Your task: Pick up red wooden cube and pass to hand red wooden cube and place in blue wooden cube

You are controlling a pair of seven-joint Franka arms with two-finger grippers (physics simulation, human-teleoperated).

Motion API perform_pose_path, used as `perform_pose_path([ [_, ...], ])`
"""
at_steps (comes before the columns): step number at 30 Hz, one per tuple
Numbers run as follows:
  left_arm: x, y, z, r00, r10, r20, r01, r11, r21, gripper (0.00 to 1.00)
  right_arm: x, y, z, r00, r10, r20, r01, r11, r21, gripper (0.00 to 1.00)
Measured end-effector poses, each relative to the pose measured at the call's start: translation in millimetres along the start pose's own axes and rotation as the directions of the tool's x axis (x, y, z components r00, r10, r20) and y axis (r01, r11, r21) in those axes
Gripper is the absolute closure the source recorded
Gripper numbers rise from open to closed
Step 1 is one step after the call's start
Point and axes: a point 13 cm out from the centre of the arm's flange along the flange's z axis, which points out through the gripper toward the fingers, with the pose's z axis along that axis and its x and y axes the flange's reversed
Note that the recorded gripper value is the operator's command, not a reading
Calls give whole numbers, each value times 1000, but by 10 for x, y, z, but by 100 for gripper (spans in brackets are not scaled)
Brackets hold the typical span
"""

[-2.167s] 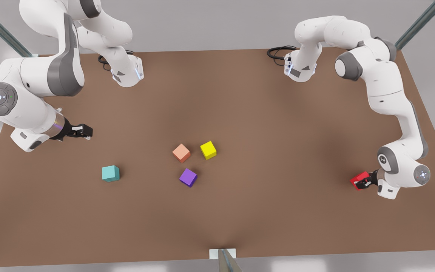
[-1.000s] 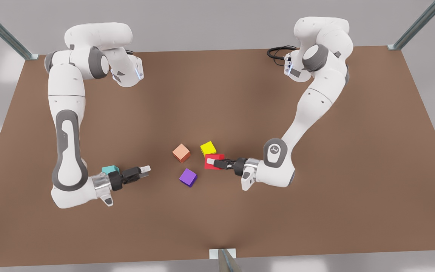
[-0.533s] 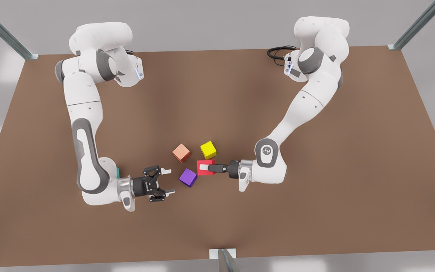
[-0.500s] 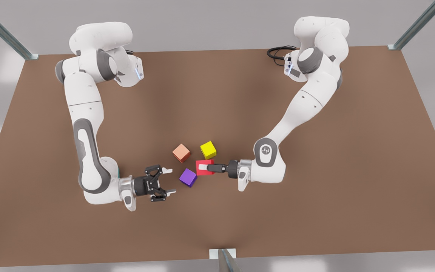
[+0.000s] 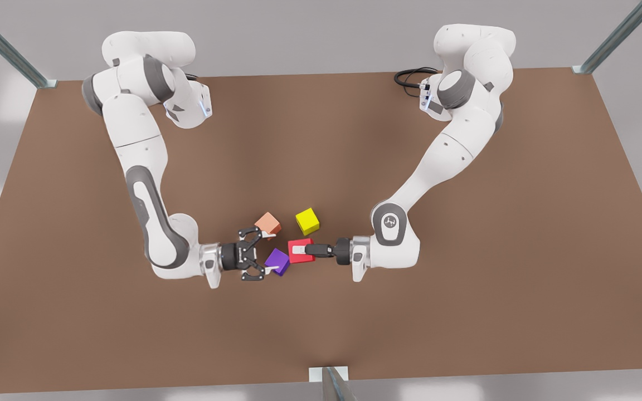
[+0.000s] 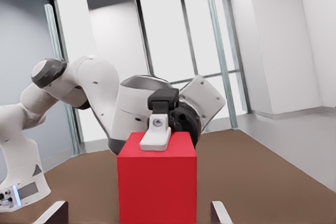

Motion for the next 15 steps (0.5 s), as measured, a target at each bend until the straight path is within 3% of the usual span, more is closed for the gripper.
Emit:
perform_pose_path([
  [15, 28, -52, 48, 998, 62, 1, -62, 998, 11, 48, 29, -122, 235, 970, -245, -14, 245, 967, 68, 0],
])
